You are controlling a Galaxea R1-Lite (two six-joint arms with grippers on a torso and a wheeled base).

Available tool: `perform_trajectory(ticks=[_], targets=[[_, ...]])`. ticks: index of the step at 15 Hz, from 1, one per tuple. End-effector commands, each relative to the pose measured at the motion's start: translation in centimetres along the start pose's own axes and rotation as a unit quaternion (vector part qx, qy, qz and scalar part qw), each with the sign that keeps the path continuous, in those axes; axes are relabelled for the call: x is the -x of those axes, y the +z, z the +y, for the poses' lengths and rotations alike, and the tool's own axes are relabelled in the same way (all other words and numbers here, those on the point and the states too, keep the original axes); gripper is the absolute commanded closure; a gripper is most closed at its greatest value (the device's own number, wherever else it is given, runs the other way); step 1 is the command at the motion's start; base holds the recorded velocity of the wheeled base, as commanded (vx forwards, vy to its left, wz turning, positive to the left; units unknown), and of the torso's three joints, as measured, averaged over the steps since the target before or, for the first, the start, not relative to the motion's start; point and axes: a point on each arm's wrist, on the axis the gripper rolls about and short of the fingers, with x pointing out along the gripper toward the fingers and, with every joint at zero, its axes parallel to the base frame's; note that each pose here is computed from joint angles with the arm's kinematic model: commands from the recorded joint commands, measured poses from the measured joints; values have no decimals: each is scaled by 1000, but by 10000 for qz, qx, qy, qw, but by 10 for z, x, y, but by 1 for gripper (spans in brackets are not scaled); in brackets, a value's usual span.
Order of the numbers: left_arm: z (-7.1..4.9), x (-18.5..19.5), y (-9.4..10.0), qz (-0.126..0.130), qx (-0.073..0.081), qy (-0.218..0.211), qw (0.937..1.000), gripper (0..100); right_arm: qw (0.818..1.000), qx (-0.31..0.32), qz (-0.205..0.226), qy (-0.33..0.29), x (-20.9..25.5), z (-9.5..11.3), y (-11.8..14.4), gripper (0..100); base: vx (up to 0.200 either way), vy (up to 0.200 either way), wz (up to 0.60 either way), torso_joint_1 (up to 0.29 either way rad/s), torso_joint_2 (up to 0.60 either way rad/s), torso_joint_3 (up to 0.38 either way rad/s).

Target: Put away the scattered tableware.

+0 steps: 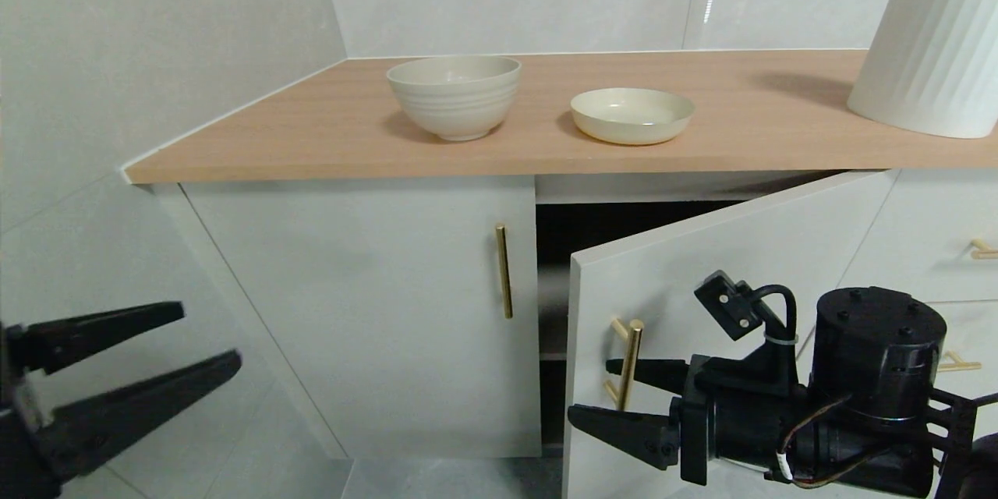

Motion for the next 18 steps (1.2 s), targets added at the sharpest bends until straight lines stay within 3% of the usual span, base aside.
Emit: perform_trajectory(ticks=[1,4,5,7,10,12,15,18], targets=[[24,-78,7,542,153,-513,9971,100,10000,-35,72,-17,-1,-1,-3,0,0,0,0,0,0,0],[29,-101,6,486,127,-545,9973,100,10000,-31,78,-20,0,-1,-4,0,0,0,0,0,0,0],[27,-109,1,603,379,-661,9953,100,9999,-47,111,-33,-2,-3,-5,0,0,0,0,0,0,0],[6,-124,-4,720,718,-1152,9881,100,9999,-48,104,-47,-2,-3,-5,0,0,0,0,0,0,0],[-30,-148,-20,793,890,-1886,9748,100,9999,-43,105,-63,-2,-4,-5,0,0,0,0,0,0,0],[-38,-171,-30,1033,1127,-1986,9681,100,9999,-45,112,-82,-3,-5,-6,0,0,0,0,0,0,0],[-35,-220,-47,1084,1142,-2018,9667,100,9999,-40,115,-92,-3,-5,-6,0,0,0,0,0,0,0],[-35,-253,-46,1029,1125,-2067,9665,100,9999,-36,122,-94,-2,-5,-7,0,0,0,0,0,0,0]])
